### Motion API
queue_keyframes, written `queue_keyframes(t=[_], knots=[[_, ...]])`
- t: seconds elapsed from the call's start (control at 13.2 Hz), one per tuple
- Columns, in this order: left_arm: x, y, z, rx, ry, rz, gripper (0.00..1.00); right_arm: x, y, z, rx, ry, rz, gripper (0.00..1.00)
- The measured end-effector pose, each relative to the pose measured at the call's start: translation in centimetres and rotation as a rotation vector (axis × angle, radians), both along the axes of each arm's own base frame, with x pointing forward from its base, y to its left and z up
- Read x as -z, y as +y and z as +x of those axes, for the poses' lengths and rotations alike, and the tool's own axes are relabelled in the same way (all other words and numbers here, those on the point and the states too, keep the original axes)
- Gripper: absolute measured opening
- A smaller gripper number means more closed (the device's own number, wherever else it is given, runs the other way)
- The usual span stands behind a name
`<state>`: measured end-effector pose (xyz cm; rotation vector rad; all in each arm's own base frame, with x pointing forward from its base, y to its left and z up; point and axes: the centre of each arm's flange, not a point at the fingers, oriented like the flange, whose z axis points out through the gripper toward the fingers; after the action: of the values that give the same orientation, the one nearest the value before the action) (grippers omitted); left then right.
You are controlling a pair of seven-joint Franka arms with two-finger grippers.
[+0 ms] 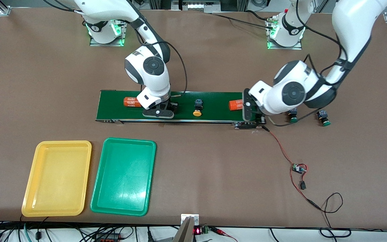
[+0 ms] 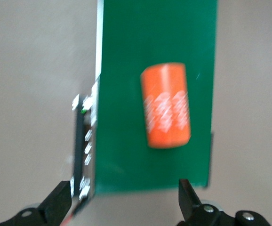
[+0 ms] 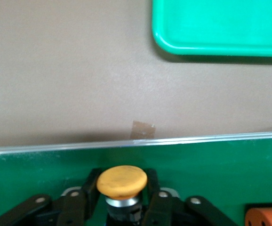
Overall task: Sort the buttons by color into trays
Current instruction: 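Drop the yellow button into the yellow tray while the left gripper grasps a green button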
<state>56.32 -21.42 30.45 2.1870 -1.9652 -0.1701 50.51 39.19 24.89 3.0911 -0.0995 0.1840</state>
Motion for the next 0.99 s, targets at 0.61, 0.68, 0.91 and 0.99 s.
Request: queue_keyframes(t=[0.61, 0.68, 0.91, 0.99], knots=[[-3.5, 11.6, 2.6, -0.791, -0.055, 0.303, 1.0, -8.6, -8.0, 7.4, -0.023, -0.043, -0.035, 0.41], [-3.1, 13.4, 2.7, -0.879, -0.048, 0.334, 1.0, -10.4, -11.0, 9.1, -0.038, -0.026, -0.035, 0.41], [0.7, 16.3, 1.0, -1.112, 0.058, 0.408, 1.0, -13.4, -22.3, 13.7, -0.14, 0.021, -0.026, 0.41], [2.4, 16.3, -0.1, -1.15, 0.091, 0.439, 1.0, -13.3, -26.4, 14.7, -0.172, 0.029, -0.025, 0.41]])
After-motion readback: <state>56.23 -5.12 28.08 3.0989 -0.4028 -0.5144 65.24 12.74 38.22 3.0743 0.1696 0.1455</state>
